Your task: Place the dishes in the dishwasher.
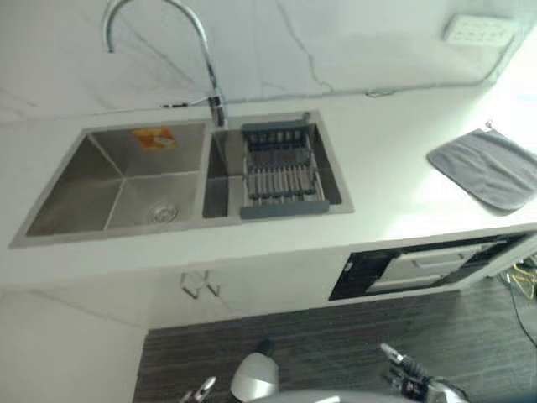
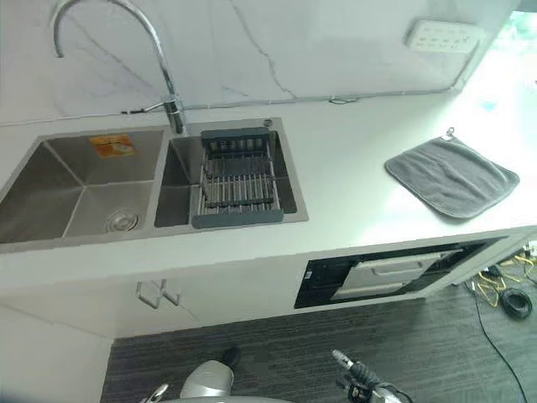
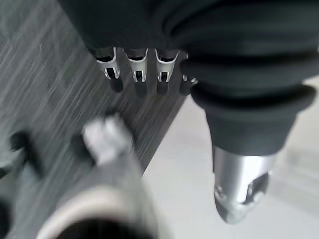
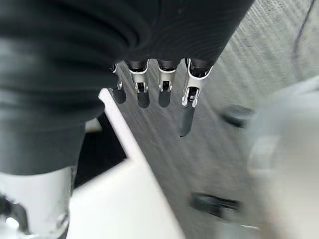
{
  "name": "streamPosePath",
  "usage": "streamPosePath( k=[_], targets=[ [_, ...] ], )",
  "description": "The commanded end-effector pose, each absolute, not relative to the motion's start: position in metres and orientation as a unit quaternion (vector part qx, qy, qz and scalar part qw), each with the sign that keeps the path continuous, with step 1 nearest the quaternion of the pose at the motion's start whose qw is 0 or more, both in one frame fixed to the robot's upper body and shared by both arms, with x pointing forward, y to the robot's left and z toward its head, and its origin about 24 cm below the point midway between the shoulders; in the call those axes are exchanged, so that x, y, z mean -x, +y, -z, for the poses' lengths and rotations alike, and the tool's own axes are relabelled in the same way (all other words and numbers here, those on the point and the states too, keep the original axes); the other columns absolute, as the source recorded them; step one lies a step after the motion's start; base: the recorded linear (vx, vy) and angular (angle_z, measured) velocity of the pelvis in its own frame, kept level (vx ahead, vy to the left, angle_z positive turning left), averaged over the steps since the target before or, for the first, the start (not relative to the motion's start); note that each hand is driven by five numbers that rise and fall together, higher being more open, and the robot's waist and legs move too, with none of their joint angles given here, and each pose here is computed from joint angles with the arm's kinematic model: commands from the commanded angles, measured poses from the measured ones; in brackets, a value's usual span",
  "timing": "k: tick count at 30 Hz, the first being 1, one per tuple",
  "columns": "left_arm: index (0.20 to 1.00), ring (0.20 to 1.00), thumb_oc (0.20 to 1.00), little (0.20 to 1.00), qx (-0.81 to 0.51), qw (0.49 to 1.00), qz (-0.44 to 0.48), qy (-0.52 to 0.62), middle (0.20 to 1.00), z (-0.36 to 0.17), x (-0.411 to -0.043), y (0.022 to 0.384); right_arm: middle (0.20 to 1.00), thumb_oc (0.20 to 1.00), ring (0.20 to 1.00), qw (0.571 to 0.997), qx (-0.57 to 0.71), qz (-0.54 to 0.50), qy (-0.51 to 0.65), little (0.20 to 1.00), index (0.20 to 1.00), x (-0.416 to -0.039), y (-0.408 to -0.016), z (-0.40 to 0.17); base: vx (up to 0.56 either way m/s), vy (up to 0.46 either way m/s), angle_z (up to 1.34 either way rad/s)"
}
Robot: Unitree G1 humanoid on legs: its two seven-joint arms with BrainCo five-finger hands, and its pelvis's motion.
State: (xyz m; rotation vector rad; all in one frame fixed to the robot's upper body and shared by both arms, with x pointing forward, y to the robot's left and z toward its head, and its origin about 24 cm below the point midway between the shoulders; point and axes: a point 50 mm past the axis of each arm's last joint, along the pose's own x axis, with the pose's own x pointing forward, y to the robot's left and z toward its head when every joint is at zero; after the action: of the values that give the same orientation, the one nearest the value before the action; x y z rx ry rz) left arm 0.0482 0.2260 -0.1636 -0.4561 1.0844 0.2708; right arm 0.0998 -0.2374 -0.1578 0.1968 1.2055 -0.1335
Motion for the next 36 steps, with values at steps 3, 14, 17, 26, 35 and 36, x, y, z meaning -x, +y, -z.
streamPosePath(
  k=[3,14,17,26,35,36],
  targets=[
    [1.0,1.0,1.0,1.0,0.189,0.825,0.014,0.533,1.0,0.158,-0.094,0.213,1.0,1.0,1.0,0.747,-0.068,0.017,0.661,1.0,1.0,-0.078,-0.249,0.159,0.0,0.053,-0.42],
    [1.0,1.0,1.0,1.0,-0.021,0.785,0.127,0.606,1.0,0.159,-0.103,0.214,1.0,1.0,1.0,0.774,-0.041,0.077,0.627,1.0,1.0,-0.077,-0.256,0.159,0.04,0.016,-0.41],
    [1.0,1.0,1.0,1.0,-0.018,0.782,0.131,0.609,1.0,0.159,-0.103,0.213,1.0,1.0,1.0,0.8,-0.029,0.073,0.595,1.0,1.0,-0.086,-0.257,0.157,0.05,0.017,-0.48],
    [1.0,1.0,1.0,1.0,-0.03,0.818,0.162,0.55,1.0,0.154,-0.128,0.195,1.0,1.0,1.0,0.871,-0.007,0.04,0.49,1.0,1.0,-0.134,-0.236,0.145,0.01,-0.015,-0.24],
    [1.0,1.0,1.0,1.0,-0.038,0.828,0.163,0.535,1.0,0.153,-0.131,0.194,1.0,1.0,1.0,0.872,0.018,0.023,0.489,1.0,1.0,-0.137,-0.228,0.146,0.03,-0.008,-0.04],
    [1.0,1.0,1.0,1.0,-0.038,0.827,0.164,0.536,1.0,0.153,-0.13,0.194,1.0,1.0,1.0,0.871,0.016,0.024,0.49,1.0,1.0,-0.137,-0.228,0.146,0.01,-0.002,-0.07]
  ],
)
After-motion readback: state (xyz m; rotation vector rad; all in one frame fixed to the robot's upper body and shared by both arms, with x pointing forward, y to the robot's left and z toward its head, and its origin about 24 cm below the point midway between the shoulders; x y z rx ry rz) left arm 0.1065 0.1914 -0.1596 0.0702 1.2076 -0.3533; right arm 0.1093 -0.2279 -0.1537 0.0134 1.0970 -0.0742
